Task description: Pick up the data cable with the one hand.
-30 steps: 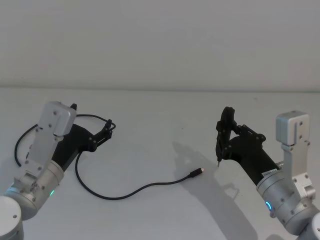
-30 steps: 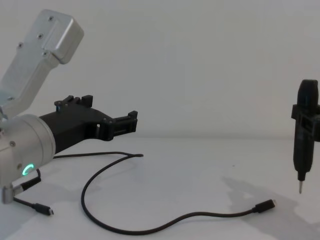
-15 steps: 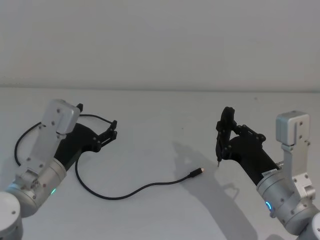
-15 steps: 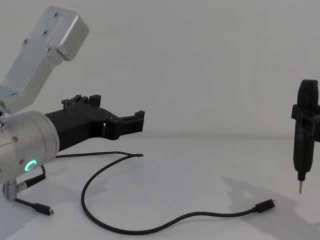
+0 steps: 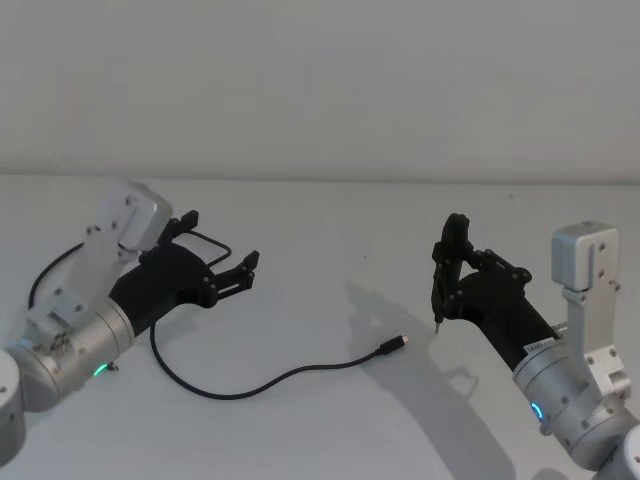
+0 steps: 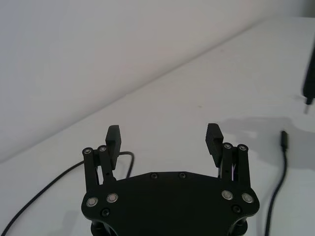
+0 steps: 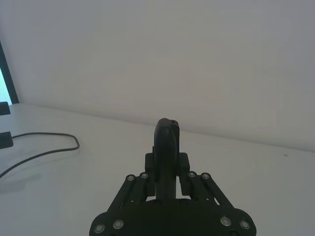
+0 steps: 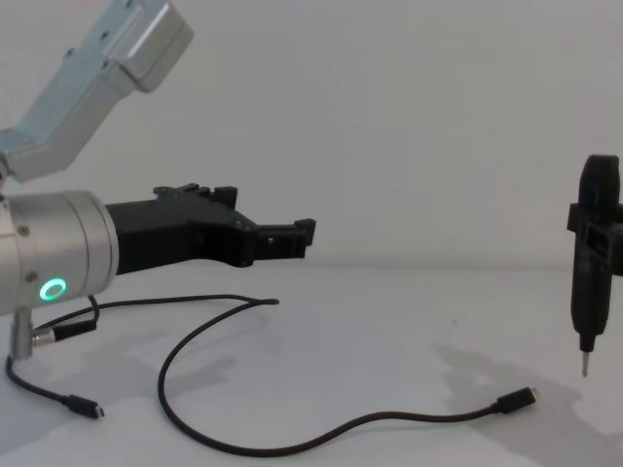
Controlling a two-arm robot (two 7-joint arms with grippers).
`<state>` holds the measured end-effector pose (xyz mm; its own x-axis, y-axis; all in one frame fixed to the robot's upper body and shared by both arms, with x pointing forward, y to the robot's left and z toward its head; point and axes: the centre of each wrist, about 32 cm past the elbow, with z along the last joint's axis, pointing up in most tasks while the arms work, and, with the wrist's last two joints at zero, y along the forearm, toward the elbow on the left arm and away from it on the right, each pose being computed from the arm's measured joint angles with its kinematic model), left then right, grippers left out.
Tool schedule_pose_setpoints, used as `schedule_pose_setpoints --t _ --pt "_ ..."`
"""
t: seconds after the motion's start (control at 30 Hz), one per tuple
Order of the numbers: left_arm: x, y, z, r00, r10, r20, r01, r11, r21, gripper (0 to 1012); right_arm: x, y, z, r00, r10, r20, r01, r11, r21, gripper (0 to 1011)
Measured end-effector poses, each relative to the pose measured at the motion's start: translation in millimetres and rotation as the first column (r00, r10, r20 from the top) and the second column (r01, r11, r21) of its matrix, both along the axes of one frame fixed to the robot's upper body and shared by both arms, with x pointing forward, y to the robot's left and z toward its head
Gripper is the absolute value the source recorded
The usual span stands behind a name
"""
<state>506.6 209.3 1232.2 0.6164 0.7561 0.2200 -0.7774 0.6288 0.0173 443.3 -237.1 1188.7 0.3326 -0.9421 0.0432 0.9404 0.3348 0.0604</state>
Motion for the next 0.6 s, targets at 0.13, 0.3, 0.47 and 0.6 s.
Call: schedule_pose_setpoints --t 0.13,0.3,0.47,0.6 --pt "4.3 4.4 7.1 0.9979 -0.058 -0.029 0.058 0.9982 0.016 1004 0.0 0.0 0.0 1.0 0.0 0.0 0.0 1.0 0.0 274" --pt "12.0 11.8 16.9 0.987 -0.14 -0.078 0.144 0.9885 0.046 1005 0.0 0.0 0.0 1.0 0.0 0.0 0.0 1.0 0.0 275" --pt "19.1 17.6 24.5 0.9713 -0.205 -0.121 0.214 0.9741 0.072 1004 0.0 0.0 0.0 1.0 0.0 0.0 0.0 1.0 0.0 274" --pt "26.9 22.3 30.6 0.9476 -0.273 -0.166 0.292 0.9511 0.101 1004 0.0 0.0 0.0 1.0 0.0 0.0 0.0 1.0 0.0 275"
